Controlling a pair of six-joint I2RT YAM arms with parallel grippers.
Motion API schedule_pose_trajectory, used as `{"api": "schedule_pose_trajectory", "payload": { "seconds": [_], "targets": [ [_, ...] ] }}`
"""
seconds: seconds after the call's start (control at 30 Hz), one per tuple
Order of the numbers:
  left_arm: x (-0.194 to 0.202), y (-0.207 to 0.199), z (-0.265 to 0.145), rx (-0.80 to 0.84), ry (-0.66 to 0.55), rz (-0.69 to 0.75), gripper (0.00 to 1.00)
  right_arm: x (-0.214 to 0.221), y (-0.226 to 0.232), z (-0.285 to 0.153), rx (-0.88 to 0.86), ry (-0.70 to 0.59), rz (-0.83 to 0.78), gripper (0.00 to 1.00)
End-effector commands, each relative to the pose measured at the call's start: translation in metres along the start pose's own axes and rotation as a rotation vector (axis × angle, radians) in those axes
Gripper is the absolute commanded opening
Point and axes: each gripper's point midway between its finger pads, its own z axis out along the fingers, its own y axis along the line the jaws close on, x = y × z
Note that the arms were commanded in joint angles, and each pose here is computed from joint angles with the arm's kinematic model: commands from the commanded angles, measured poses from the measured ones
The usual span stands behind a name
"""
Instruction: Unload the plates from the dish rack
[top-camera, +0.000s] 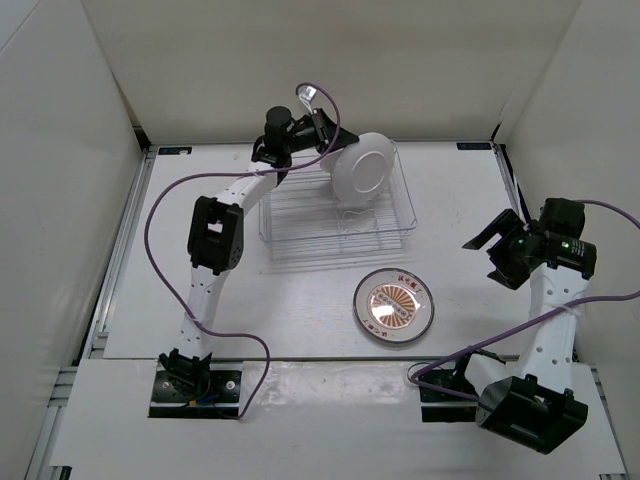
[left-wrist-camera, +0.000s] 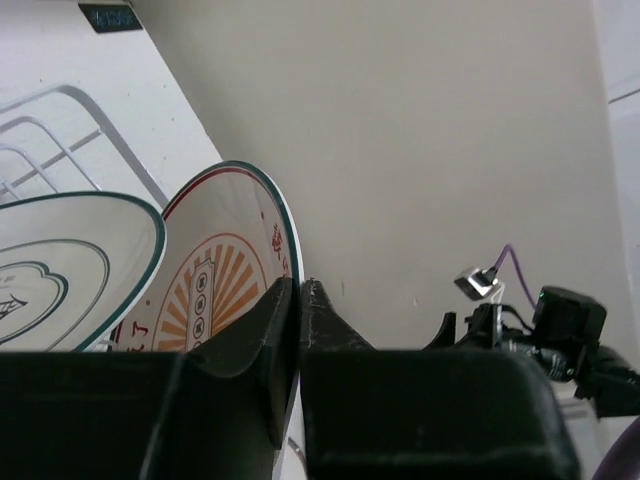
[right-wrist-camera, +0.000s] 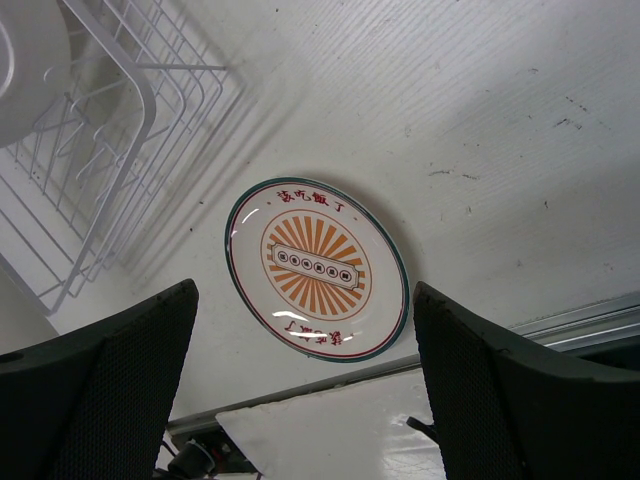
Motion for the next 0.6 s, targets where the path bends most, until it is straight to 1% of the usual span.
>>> {"api": "schedule_pose_trajectory", "payload": {
  "seconds": [0.0, 0.03, 0.07, 0.17, 0.27, 0.3, 0.37, 0.4, 0.43, 0.47, 0.5, 0.53, 0.57],
  "targets": [
    [-0.057, -0.084, -0.013, 0.109, -0.152, 0.080, 0.00, 0.002, -0.001, -0.002, 0.002, -0.003, -0.004, 0.89],
    [-0.062, -0.093, -0.014, 0.126, -0.170, 0.074, 0.00, 0.001, 0.000, -0.002, 0.002, -0.005, 0.000, 0.89],
    [-0.075, -0.096, -0.017, 0.121, -0.218, 0.076, 0.00, 0.001, 0.000, -0.002, 0.000, 0.000, -0.001, 0.89],
    [-0.093, -0.111, -0.021, 0.138, -0.282, 0.070, 0.00, 0.000, 0.000, 0.000, -0.001, 0.000, 0.004, 0.89],
    [-0.104, -0.125, -0.027, 0.156, -0.312, 0.082, 0.00, -0.002, 0.000, 0.001, 0.007, -0.002, 0.011, 0.89],
    [-0.105, -0.137, -0.030, 0.165, -0.311, 0.093, 0.00, -0.003, 0.001, 0.000, 0.006, -0.006, 0.012, 0.89],
    [-0.100, -0.161, -0.035, 0.186, -0.275, 0.151, 0.00, -0.006, 0.002, 0.001, 0.009, -0.010, 0.020, 0.89],
    [-0.096, -0.161, -0.035, 0.166, -0.253, 0.187, 0.00, -0.008, 0.004, 0.000, 0.001, -0.014, 0.026, 0.89],
    [-0.086, -0.160, -0.035, 0.149, -0.198, 0.188, 0.00, -0.010, 0.007, 0.000, -0.007, -0.016, 0.046, 0.89],
    [-0.078, -0.176, -0.041, 0.147, -0.156, 0.255, 0.00, -0.015, 0.012, 0.001, -0.023, -0.019, 0.051, 0.89],
    [-0.075, -0.178, -0.043, 0.140, -0.142, 0.307, 0.00, -0.016, 0.016, 0.001, -0.040, -0.012, 0.058, 0.89],
    [-0.066, -0.180, -0.045, 0.141, -0.104, 0.339, 0.00, -0.018, 0.020, 0.001, -0.053, -0.010, 0.088, 0.89],
    [-0.060, -0.200, -0.055, 0.152, -0.082, 0.363, 0.00, -0.020, 0.033, -0.002, -0.114, 0.003, 0.087, 0.89]
  ]
}}
